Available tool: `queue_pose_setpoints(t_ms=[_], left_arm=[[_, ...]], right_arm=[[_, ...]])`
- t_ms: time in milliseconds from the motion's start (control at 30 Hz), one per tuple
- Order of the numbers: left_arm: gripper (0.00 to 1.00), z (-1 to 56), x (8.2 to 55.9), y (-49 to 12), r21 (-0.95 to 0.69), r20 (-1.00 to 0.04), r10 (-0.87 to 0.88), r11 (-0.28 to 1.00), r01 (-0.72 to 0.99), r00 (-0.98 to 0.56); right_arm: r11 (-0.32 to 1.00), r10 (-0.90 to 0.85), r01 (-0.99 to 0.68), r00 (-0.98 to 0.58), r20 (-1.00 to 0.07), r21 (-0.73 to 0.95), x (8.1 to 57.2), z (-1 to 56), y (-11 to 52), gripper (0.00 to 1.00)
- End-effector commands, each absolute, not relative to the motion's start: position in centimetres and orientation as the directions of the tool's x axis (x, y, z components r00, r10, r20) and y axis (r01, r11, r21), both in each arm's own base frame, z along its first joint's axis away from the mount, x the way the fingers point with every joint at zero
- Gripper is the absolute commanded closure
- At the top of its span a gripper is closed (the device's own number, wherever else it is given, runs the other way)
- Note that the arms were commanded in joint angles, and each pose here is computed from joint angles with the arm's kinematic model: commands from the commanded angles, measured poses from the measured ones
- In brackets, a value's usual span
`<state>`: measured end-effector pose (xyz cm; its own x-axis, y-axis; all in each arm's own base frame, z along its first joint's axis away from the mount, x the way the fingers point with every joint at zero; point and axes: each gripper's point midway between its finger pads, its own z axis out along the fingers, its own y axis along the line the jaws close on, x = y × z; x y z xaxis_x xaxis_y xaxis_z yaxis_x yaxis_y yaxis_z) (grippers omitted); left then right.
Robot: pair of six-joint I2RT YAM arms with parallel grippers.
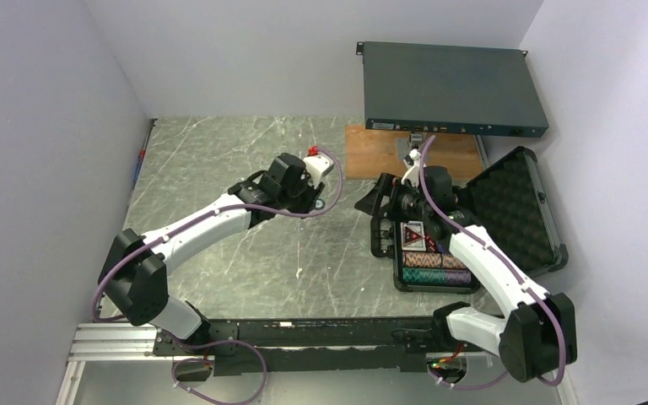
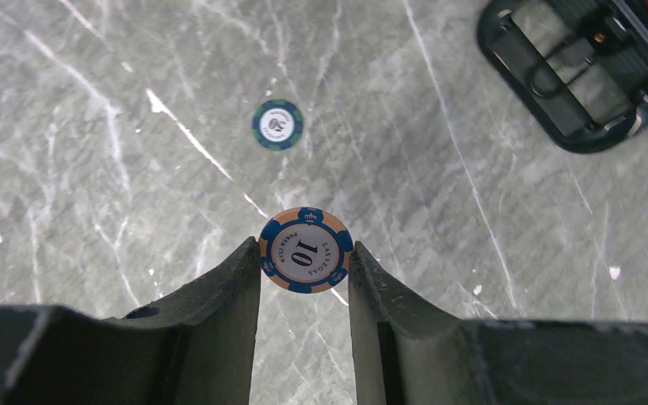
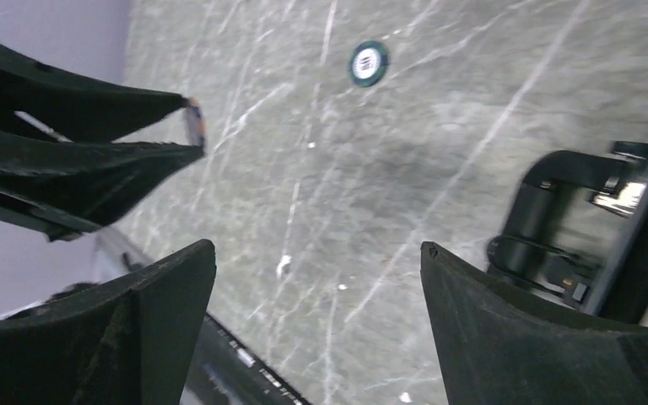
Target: Pack up texas hold em set
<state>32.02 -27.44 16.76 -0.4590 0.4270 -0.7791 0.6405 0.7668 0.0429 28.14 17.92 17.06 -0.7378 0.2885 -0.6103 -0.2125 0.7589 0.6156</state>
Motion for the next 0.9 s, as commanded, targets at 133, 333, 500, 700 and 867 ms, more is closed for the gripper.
queue_pose_setpoints(t_ms=[133,333,500,700,867], left_arm=[[0.91,19.7,29.2,-31.6,0.009,-0.854,0.427,0.585,0.811,-0.299],[0.94,18.0,27.3,-33.7,-0.001,-0.822,0.484,0.525,0.851,-0.300],[0.95,17.8,26.6,-34.7,-0.011,-0.819,0.492,0.502,0.865,-0.296],[0.96,17.2,25.8,-35.3,-0.004,-0.809,0.513,0.485,0.874,-0.288],[0.97,16.9,25.3,-35.8,-0.012,-0.805,0.519,0.470,0.882,-0.287]], right_arm=[[0.479,0.268,-0.312,-0.838,-0.475,0.821,27.3,19.8,22.8,0.16],[0.397,0.264,-0.295,-0.871,-0.416,0.869,27.0,18.9,23.9,0.20],[0.391,0.251,-0.265,-0.891,-0.379,0.882,26.6,17.0,24.1,0.22],[0.350,0.234,-0.229,-0.917,-0.322,0.908,25.8,15.5,24.7,0.33],[0.326,0.193,-0.237,-0.931,-0.310,0.915,24.8,15.2,26.0,0.38]])
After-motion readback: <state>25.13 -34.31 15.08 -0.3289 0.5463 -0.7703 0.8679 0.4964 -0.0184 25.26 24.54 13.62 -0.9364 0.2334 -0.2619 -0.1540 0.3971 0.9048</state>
